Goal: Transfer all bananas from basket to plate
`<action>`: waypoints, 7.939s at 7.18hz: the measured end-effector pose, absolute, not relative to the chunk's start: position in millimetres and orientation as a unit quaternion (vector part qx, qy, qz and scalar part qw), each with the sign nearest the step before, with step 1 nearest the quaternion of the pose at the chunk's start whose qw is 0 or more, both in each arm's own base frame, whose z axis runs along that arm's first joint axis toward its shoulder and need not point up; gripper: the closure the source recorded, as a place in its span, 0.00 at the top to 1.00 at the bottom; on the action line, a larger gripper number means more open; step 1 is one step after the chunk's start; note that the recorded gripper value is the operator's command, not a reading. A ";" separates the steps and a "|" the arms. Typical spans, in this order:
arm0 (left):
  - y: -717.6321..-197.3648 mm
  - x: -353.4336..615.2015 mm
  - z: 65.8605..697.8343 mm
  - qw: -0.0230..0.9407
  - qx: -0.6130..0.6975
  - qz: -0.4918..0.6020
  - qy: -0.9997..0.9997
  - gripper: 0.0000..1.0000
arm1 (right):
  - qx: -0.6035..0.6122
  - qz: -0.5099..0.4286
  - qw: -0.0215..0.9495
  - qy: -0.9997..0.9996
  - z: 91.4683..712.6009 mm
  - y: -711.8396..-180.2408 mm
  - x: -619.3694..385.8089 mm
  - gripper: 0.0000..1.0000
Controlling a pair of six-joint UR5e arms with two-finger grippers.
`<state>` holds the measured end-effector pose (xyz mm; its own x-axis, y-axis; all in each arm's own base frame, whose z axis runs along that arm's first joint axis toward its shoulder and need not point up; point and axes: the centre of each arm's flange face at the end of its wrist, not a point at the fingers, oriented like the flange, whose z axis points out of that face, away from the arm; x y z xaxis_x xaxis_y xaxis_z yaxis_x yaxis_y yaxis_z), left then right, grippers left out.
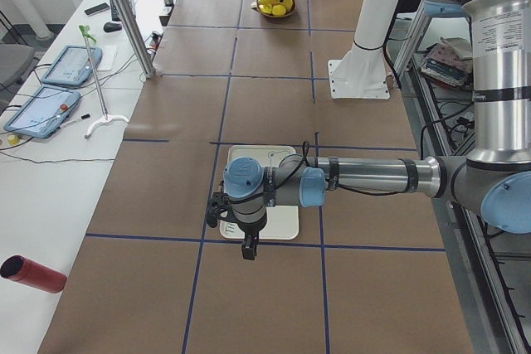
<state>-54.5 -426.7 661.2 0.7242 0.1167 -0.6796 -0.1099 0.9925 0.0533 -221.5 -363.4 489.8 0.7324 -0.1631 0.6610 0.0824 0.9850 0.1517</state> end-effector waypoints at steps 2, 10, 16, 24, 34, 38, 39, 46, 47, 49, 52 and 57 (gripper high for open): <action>-426.7 -54.5 661.2 0.929 0.004 0.061 0.366 0.99 | 0.055 -0.070 0.931 -0.353 495.1 -362.6 -226.9 0.62; -427.7 -54.4 654.6 0.928 0.010 0.063 0.366 0.99 | 0.059 -0.064 0.903 -0.420 440.2 -364.0 -195.5 0.05; -511.4 -27.0 573.2 0.914 0.095 0.110 0.378 0.99 | 0.058 0.001 0.842 -0.537 271.0 -410.6 -334.4 0.07; -533.9 254.6 320.8 0.798 0.018 0.033 0.601 0.99 | 0.103 0.091 0.722 -0.679 165.4 -342.2 -560.3 0.06; -438.1 446.2 217.0 0.756 0.009 -0.008 0.654 0.27 | 0.108 0.096 0.711 -0.688 149.8 -335.6 -567.4 0.11; -434.0 444.2 219.0 0.756 0.001 -0.019 0.655 0.00 | 0.107 0.098 0.714 -0.685 151.7 -336.5 -567.8 1.00; -434.2 442.2 217.3 0.754 -0.004 -0.026 0.656 0.00 | 0.107 0.099 0.714 -0.685 150.9 -337.1 -567.7 1.00; -493.3 312.3 382.3 0.807 -0.014 -0.159 0.569 0.00 | 0.048 0.116 0.817 -0.563 161.9 -408.5 -500.2 1.00; -498.2 277.3 423.9 0.820 -0.010 -0.182 0.543 0.00 | 0.033 0.109 0.844 -0.525 174.0 -426.6 -484.1 1.00; -495.5 217.6 501.3 0.859 -0.016 -0.200 0.471 0.00 | 0.033 0.074 0.890 -0.448 201.6 -449.1 -452.2 1.00; -477.1 174.6 588.0 0.895 -0.048 -0.203 0.394 0.00 | 0.049 0.016 0.916 -0.398 254.4 -472.2 -397.1 1.00; -473.1 147.5 661.2 0.913 -0.042 -0.163 0.371 1.00 | 0.053 0.005 0.919 -0.390 268.9 -479.5 -378.9 1.00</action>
